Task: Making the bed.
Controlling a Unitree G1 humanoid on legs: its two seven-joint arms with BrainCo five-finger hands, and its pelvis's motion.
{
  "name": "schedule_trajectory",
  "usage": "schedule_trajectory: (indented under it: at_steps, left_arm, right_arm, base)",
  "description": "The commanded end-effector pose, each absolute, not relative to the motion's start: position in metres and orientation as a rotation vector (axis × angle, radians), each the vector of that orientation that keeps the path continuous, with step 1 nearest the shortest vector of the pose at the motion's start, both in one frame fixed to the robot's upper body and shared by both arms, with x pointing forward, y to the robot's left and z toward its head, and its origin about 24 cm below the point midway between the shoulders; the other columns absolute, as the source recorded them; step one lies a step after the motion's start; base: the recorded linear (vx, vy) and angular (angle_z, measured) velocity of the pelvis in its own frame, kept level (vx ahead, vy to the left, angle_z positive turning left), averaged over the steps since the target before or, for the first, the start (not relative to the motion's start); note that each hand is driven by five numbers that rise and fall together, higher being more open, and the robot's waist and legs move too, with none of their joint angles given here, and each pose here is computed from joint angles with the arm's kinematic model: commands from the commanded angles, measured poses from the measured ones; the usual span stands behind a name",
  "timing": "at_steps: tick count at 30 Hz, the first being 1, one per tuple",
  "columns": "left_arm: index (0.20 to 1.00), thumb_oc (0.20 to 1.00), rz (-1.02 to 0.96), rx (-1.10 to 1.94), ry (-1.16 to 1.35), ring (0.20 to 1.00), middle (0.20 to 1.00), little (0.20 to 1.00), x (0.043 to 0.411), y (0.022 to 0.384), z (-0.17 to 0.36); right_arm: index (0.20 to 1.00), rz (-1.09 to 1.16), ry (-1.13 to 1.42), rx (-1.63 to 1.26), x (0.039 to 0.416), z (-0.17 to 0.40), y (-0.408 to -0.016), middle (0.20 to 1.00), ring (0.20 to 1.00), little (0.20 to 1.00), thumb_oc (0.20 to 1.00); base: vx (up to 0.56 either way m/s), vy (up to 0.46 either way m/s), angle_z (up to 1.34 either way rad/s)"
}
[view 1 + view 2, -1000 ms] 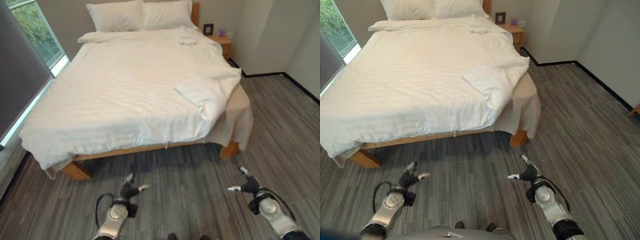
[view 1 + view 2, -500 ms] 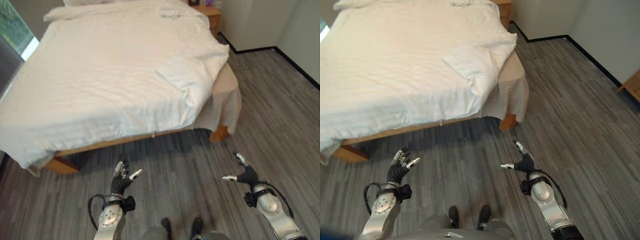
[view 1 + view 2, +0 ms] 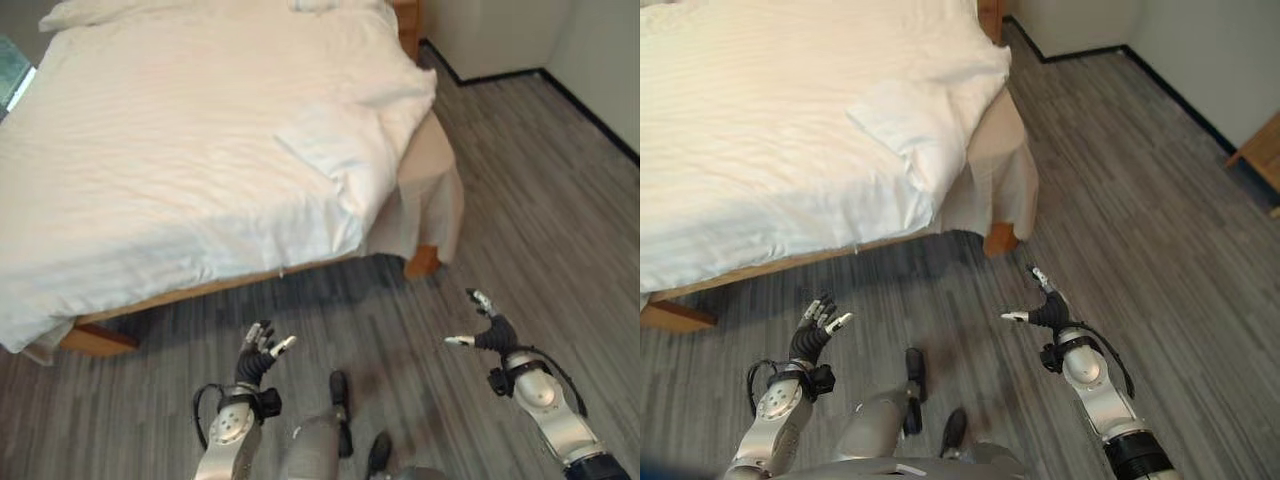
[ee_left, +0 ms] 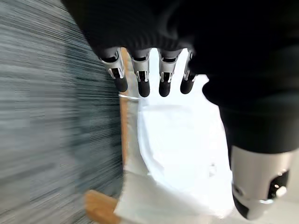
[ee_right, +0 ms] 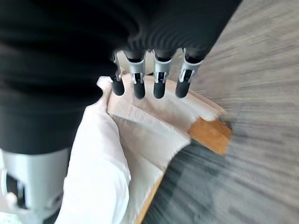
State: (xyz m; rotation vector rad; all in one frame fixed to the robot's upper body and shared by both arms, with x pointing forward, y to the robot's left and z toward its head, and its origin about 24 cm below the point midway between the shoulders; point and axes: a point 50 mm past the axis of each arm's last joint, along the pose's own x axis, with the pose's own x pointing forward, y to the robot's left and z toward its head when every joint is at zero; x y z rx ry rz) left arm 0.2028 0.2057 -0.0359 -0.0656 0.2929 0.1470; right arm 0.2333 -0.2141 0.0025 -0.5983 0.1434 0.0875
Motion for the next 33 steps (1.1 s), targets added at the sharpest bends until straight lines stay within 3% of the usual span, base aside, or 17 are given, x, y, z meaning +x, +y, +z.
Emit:
schedule_trajectory:
  at_steps: [1,10,15,22,26,33]
  left_arm:
    - [1.0,1.0,0.115,0.119,0.09,1.0,1.0,1.0,0.225,0.22,0.009]
    - [1.0,1.0,0.325,0.304,-0.244,1.0,1.0,1.0,0.273,0.252,0.092]
    - [1.0,1.0,0.42,0.407,-0.311,1.0,1.0,1.0,0.29,0.266,0.119]
    - [1.0,1.0,0.613,0.551,-0.299,1.0,1.0,1.0,0.314,0.295,0.144]
    - [1.0,1.0,0.757,0.709,-0.226,1.0,1.0,1.0,0.312,0.327,0.15]
    - [1.0,1.0,0.81,0.942,-0.05,1.0,1.0,1.0,0.316,0.36,0.151]
  right_arm:
    - [1.0,0.077,0.022,-0.64,0.241,0.027,-0.214,1.0,1.0,1.0,1.0]
    - [1.0,-0.043,0.122,-0.609,0.223,0.015,-0.24,1.0,1.0,1.0,1.0]
    - [1.0,-0.088,0.145,-0.678,0.209,0.023,-0.264,1.0,1.0,1.0,1.0]
    - [1.0,-0.122,0.126,-0.745,0.194,0.047,-0.299,1.0,1.0,1.0,1.0]
    - [1.0,-0.084,0.138,-0.767,0.192,0.046,-0.298,1.0,1.0,1.0,1.0]
    - [1.0,-0.02,0.176,-0.791,0.175,0.041,-0.298,1.0,1.0,1.0,1.0]
  base:
    - [0.35,0.177,-0.44]
    - [0.42,-0.134,0.31]
    - [0.31,-0.171,0.32]
    - [0.33,-0.245,0.22]
    - [0.27,0.036,0.14]
    - [0.22,0.12,-0.17]
